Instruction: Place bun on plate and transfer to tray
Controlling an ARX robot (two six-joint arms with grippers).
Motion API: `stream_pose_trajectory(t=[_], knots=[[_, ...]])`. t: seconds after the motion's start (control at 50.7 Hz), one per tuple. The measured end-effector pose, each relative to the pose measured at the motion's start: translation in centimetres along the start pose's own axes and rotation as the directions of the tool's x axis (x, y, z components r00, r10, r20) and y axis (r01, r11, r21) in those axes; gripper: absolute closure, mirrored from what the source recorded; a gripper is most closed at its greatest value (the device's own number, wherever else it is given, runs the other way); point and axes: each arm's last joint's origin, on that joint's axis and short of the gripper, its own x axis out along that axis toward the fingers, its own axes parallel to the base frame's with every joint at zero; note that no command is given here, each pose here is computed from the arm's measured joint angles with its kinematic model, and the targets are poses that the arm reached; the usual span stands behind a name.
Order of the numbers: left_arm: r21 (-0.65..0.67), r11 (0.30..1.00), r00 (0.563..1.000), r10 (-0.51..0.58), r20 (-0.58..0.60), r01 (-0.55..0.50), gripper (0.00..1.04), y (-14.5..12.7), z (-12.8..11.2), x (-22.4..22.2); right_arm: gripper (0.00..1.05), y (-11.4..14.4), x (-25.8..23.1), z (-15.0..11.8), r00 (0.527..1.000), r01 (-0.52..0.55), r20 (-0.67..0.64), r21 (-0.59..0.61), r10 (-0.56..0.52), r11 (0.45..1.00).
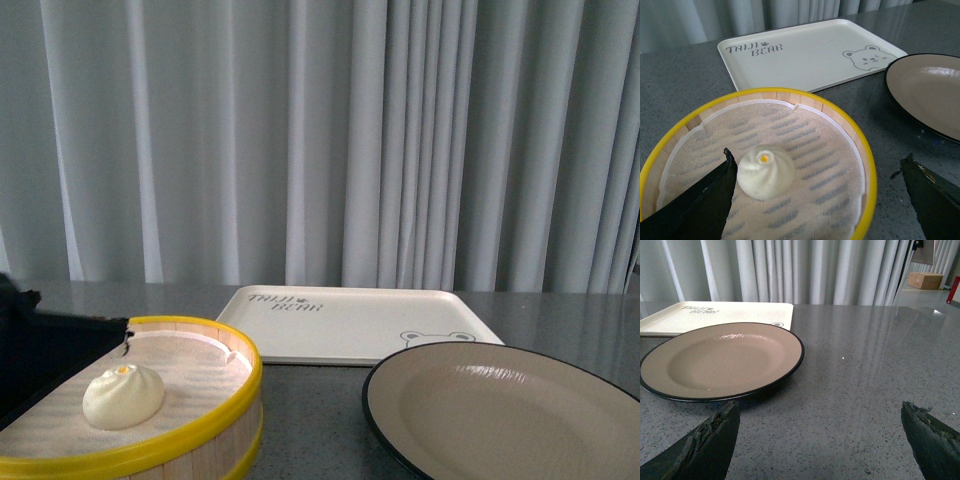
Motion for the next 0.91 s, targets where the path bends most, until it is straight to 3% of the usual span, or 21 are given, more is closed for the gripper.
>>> stream_pose_trajectory(t=[0.197, 0.493, 0.612, 0.908], knots=[[0.013, 0.998, 0.994, 0.055, -0.092, -0.054, 0.07, 0.4, 1.0, 3.1, 0.09, 0.0, 0.0, 0.0, 1.0, 0.0, 0.0, 0.0, 0.0, 1.0], [0.014, 0.988, 0.947, 0.153, -0.281, -0.155, 0.07, 1.3, 1.4, 5.7, 0.09, 0.0, 0.0, 0.0, 1.0, 0.0, 0.0, 0.0, 0.0, 1.0], [-0.019, 0.989, 0.936, 0.132, -0.326, -0.146, 0.07, 1.7, 1.2, 6.0, 0.09, 0.0, 0.0, 0.0, 1.0, 0.0, 0.0, 0.0, 0.0, 1.0], [-0.03, 0.985, 0.942, 0.151, -0.3, -0.167, 0.07, 1.2, 1.1, 6.8, 0.09, 0.0, 0.0, 0.0, 1.0, 0.0, 0.0, 0.0, 0.0, 1.0]])
